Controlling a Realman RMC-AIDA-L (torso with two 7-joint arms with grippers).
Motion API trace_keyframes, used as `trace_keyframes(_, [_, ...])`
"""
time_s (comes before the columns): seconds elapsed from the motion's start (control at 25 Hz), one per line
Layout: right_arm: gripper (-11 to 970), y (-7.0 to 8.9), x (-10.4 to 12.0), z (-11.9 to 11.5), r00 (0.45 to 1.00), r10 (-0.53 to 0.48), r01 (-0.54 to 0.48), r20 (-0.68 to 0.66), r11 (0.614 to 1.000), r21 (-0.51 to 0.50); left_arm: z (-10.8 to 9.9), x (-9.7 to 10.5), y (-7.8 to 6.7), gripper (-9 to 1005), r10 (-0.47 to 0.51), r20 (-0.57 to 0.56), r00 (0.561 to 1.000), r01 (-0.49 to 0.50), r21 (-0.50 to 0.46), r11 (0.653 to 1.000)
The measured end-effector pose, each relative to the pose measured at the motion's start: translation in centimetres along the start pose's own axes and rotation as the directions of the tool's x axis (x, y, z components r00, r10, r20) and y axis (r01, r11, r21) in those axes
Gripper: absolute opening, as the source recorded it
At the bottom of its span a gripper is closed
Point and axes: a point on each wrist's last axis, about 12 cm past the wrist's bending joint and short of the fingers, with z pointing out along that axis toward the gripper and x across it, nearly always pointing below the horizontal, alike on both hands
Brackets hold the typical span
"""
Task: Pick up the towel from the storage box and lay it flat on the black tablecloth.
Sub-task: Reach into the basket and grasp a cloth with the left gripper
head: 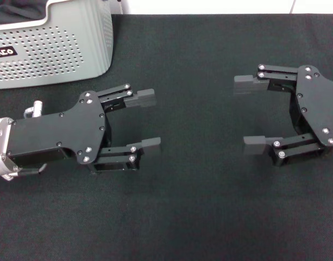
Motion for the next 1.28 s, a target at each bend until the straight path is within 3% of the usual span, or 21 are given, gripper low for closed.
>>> trace_keyframes(0.48, [858,0.0,0.1,-0.2,1.0,0.011,-0.011,0.008,1.0,0.013,-0.1,0.3,-0.2,784,0.003,0.008,1.0,-0.003,-0.016,1.0])
trace_keyframes(0.6, [858,-0.1,0.1,-0.5,1.0,0.01,-0.01,0.011,0.999,0.036,-0.8,0.4,-0.1,784,0.029,0.021,0.999,-0.028,-0.072,0.997])
trace_keyframes(0.72, [858,-0.1,0.3,-1.0,1.0,0.012,-0.013,0.014,0.998,0.066,-3.0,0.5,0.5,784,0.066,0.023,0.998,-0.059,-0.251,0.966])
trace_keyframes(0.76, [858,0.0,0.4,-1.3,1.0,0.014,-0.015,0.017,0.997,0.08,-3.0,0.5,0.5,783,0.066,0.023,0.998,-0.059,-0.251,0.966])
trace_keyframes(0.84, [858,0.1,0.7,-1.8,1.0,0.017,-0.02,0.024,0.994,0.104,-4.4,0.4,0.6,783,0.095,0.022,0.995,-0.082,-0.34,0.937])
trace_keyframes(0.92, [858,0.2,1.0,-2.1,0.999,0.022,-0.026,0.034,0.992,0.122,-5.9,0.3,0.9,782,0.143,0.017,0.99,-0.119,-0.46,0.88])
trace_keyframes(0.96, [857,0.2,1.2,-2.4,0.999,0.023,-0.028,0.04,0.99,0.135,-5.9,0.3,0.9,780,0.143,0.017,0.99,-0.119,-0.46,0.88])
trace_keyframes(1.0, [857,0.2,1.3,-2.5,0.999,0.023,-0.029,0.043,0.99,0.141,-6.8,0.1,1.1,779,0.163,0.013,0.987,-0.131,-0.526,0.84])
trace_keyframes(1.28, [857,0.0,1.6,-2.8,0.999,0.022,-0.029,0.043,0.986,0.165,-8.7,-0.3,1.3,768,0.254,0.032,0.967,-0.167,-0.674,0.72])
